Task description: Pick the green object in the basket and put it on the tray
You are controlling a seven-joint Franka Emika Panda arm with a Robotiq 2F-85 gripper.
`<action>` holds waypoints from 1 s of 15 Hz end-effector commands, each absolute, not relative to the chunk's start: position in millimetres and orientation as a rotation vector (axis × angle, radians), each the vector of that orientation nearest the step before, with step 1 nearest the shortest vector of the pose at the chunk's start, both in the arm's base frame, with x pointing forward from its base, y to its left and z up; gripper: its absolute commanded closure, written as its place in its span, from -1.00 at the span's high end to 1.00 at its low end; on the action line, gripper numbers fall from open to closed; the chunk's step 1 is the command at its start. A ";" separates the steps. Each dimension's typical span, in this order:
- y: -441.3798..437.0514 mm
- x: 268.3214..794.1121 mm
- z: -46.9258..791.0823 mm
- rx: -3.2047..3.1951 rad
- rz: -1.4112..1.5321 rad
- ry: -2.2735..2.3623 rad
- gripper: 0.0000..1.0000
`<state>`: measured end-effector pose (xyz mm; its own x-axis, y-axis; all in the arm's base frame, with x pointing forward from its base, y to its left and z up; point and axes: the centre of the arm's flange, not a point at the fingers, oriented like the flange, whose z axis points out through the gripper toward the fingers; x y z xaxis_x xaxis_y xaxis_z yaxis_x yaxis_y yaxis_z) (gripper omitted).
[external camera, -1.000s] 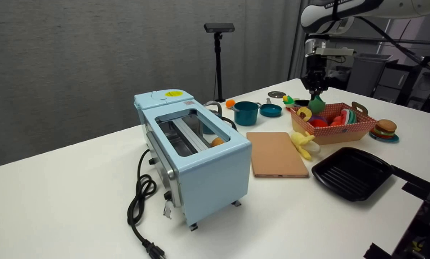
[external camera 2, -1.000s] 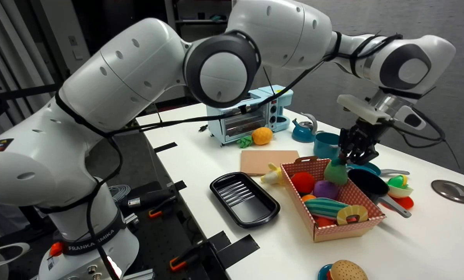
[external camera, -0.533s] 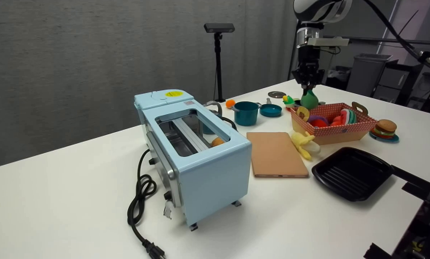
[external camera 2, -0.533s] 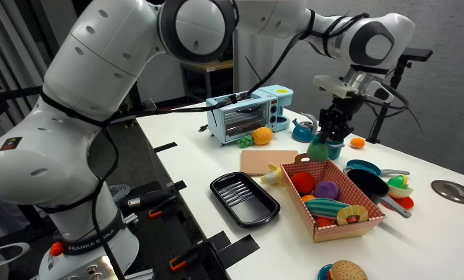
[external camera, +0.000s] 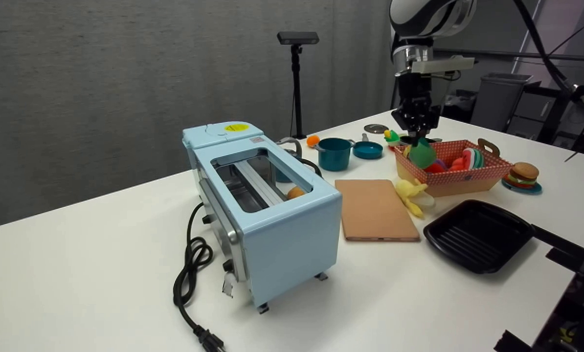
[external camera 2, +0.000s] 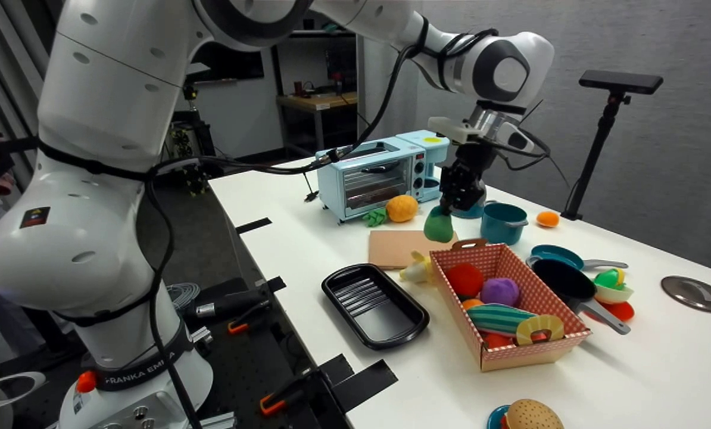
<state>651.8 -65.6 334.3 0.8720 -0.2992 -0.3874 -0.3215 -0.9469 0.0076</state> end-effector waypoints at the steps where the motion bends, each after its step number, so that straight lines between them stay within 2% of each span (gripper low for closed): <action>1: -30.3 601.7 322.3 -3.019 0.630 0.519 -0.94; 15: -25.8 522.7 274.3 -2.957 0.693 0.585 -0.94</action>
